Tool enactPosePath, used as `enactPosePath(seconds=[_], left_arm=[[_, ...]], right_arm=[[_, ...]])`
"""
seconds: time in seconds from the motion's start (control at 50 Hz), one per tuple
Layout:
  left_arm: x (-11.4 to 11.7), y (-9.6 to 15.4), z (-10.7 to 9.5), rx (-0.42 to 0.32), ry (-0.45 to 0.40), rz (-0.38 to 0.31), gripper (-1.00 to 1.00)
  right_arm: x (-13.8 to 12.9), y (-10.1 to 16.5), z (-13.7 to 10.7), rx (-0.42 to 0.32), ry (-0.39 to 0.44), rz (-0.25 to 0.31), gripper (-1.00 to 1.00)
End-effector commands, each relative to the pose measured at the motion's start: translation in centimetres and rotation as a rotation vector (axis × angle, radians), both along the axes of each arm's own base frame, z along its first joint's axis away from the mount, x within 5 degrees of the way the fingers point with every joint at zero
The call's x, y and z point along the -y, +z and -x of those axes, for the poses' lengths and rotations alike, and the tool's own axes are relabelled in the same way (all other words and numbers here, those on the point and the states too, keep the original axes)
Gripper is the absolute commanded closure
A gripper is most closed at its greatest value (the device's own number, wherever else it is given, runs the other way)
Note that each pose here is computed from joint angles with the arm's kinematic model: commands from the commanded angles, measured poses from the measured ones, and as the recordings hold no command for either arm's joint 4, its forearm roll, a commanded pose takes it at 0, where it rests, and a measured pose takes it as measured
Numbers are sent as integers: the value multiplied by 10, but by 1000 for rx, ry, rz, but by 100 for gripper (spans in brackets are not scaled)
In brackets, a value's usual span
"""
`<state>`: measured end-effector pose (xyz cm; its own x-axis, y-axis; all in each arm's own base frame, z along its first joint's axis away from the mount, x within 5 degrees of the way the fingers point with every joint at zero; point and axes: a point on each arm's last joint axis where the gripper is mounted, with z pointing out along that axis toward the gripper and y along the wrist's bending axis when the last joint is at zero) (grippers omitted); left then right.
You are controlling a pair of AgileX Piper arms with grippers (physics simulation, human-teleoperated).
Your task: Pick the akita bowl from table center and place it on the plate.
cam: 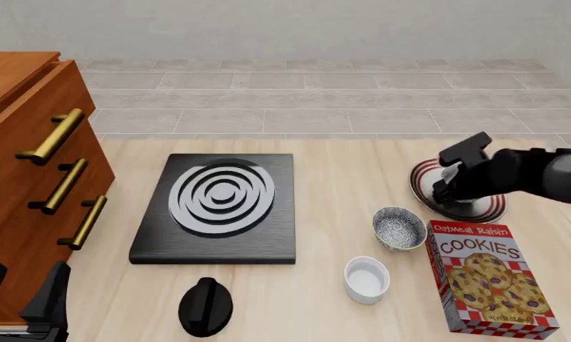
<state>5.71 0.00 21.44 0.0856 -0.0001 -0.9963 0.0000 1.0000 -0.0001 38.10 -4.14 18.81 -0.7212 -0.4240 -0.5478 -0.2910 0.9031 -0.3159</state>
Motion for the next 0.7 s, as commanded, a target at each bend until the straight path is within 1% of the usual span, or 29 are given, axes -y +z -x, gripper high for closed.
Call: enactPosePath(seconds=[0.02,0.06,0.08,0.1,0.14,0.18,0.42,0.44,0.48,0.52,0.56,0.7], left_arm=[[0,0,0,0,0,0,-100],[0,0,0,-1,0,0,-100],[0,0,0,0,0,0,-100],[0,0,0,0,0,0,-100],[0,0,0,0,0,0,-100],[0,0,0,0,0,0,-100],[0,0,0,-1,0,0,-100],[0,0,0,0,0,0,-100],[0,0,0,0,0,0,-100],[0,0,0,0,0,0,-100],[0,0,0,0,0,0,-100],[0,0,0,0,0,0,-100]], right_arm=[[-14,28,28,37,29,2,-100],[-19,38,38,51,42,2,-100],[-27,43,41,57,43,-17,-100],[-30,46,44,58,44,-22,-100],[-31,49,48,64,51,-17,-100],[-29,56,54,84,52,-10,-100],[-44,88,99,149,78,-31,-100],[-45,92,104,157,77,-35,-100],[-49,106,115,190,68,-59,-100],[-50,111,124,204,76,-59,-100],[-54,120,137,229,77,-78,-100],[-59,129,176,273,86,-109,-100]])
